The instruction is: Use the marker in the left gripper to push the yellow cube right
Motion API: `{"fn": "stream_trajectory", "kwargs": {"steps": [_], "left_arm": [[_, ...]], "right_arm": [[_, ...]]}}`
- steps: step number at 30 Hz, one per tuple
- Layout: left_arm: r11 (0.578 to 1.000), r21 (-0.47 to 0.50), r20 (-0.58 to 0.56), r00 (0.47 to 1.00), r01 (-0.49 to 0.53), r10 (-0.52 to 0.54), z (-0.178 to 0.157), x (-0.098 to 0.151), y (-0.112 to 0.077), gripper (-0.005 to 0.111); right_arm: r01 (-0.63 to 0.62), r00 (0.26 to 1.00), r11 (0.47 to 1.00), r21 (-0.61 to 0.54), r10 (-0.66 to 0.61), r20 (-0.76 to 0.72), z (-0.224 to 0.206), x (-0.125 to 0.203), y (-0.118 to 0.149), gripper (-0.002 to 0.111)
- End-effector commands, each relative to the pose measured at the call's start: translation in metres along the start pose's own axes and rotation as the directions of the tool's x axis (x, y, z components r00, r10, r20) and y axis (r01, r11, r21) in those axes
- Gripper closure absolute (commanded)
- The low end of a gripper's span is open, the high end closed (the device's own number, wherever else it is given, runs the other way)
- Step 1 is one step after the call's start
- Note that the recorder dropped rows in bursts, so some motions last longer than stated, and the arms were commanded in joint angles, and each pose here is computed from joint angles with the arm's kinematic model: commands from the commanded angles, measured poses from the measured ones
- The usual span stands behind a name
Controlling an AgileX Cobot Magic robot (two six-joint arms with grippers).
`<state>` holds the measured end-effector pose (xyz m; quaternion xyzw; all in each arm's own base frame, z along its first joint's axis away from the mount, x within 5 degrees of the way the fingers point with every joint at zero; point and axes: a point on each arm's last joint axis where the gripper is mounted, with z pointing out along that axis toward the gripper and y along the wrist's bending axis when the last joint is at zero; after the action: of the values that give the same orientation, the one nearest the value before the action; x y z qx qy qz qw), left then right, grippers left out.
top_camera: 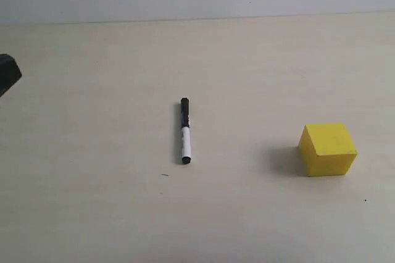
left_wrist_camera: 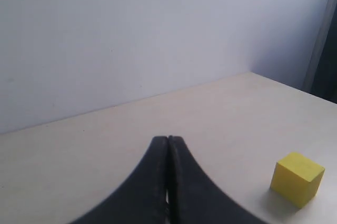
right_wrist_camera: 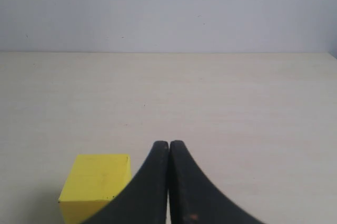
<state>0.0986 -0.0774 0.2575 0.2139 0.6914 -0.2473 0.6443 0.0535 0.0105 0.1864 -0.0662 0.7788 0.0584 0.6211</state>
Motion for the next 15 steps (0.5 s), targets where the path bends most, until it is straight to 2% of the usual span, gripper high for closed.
{"fn": "stream_trajectory", "kwargs": {"steps": [1, 15], "left_arm": [[1.000, 0.000, 0.031, 1.000, -0.006, 0.006, -0.0039, -0.0020, 0.0001, 0.107], [1.000, -0.018, 0.024, 1.000, -0.006, 0.007, -0.0028, -0.0013, 0.0023, 0.107]], "right_arm": [[0.006, 1.000, 1.000, 0.000, -0.006, 0.005, -0.0001, 0.0009, -0.0001, 0.108], [0.006, 1.000, 1.000, 0.000, -0.006, 0.005, -0.0001, 0.0009, -0.0001, 0.108]]}}
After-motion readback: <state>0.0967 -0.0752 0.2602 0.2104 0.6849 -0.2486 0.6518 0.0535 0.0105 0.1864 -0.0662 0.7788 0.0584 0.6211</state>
